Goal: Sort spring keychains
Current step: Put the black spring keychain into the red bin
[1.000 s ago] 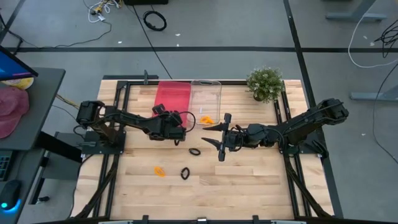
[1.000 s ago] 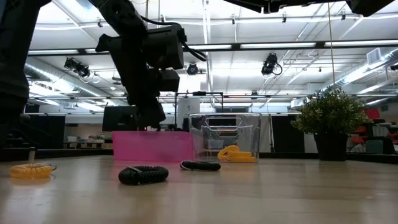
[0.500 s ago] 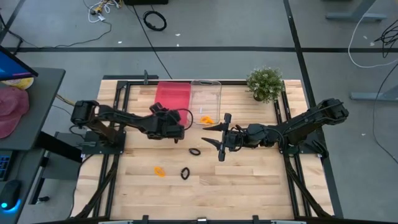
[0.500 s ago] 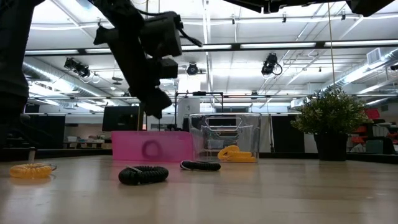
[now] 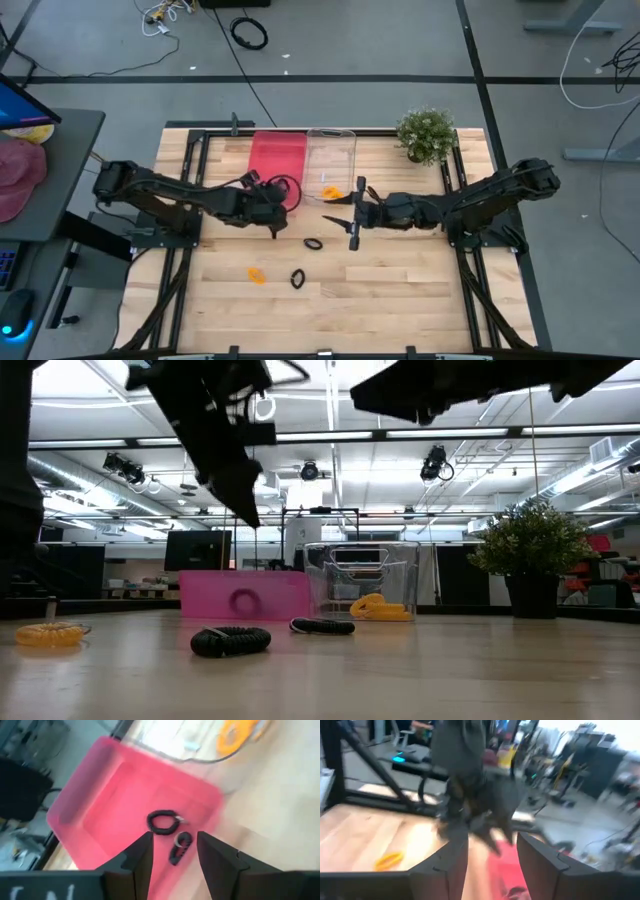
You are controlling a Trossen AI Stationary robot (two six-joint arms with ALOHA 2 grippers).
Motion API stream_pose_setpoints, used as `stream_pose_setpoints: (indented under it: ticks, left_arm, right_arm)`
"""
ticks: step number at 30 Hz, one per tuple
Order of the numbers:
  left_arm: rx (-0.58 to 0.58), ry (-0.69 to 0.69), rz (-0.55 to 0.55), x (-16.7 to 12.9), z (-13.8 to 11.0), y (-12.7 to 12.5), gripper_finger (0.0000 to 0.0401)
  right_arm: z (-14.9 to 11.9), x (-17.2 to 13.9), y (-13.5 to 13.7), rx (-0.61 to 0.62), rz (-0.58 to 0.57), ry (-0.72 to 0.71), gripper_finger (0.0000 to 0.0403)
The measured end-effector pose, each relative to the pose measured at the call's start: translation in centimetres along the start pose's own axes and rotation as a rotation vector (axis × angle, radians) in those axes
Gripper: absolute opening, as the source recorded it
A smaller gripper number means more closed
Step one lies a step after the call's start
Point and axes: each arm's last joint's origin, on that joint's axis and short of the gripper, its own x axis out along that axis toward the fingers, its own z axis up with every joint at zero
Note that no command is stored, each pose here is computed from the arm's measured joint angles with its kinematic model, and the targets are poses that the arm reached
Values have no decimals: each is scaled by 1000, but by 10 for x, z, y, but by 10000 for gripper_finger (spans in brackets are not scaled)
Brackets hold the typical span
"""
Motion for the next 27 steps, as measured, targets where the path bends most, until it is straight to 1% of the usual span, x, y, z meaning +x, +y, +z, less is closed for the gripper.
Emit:
stream_pose_setpoints:
  ticks: [3,6,9,13,19,27]
  left_arm:
    - [-9,-73,-49,-17,3,0,156]
    - [-22,-155,-103,-33,7,0,156]
    - [-13,-211,-148,-47,8,-2,156]
    - [16,-255,-186,-60,6,-4,156]
    - [32,-290,-221,-73,4,-4,156]
    - [36,-298,-218,-74,4,-4,156]
  right_arm:
    - [-3,4,-5,49,60,83,174]
    - [0,9,-8,84,103,226,174]
    - [-3,14,-5,101,150,365,174]
    - [-10,24,4,144,230,439,174]
    - [-35,53,11,195,295,607,174]
    - [-61,96,27,147,335,804,174]
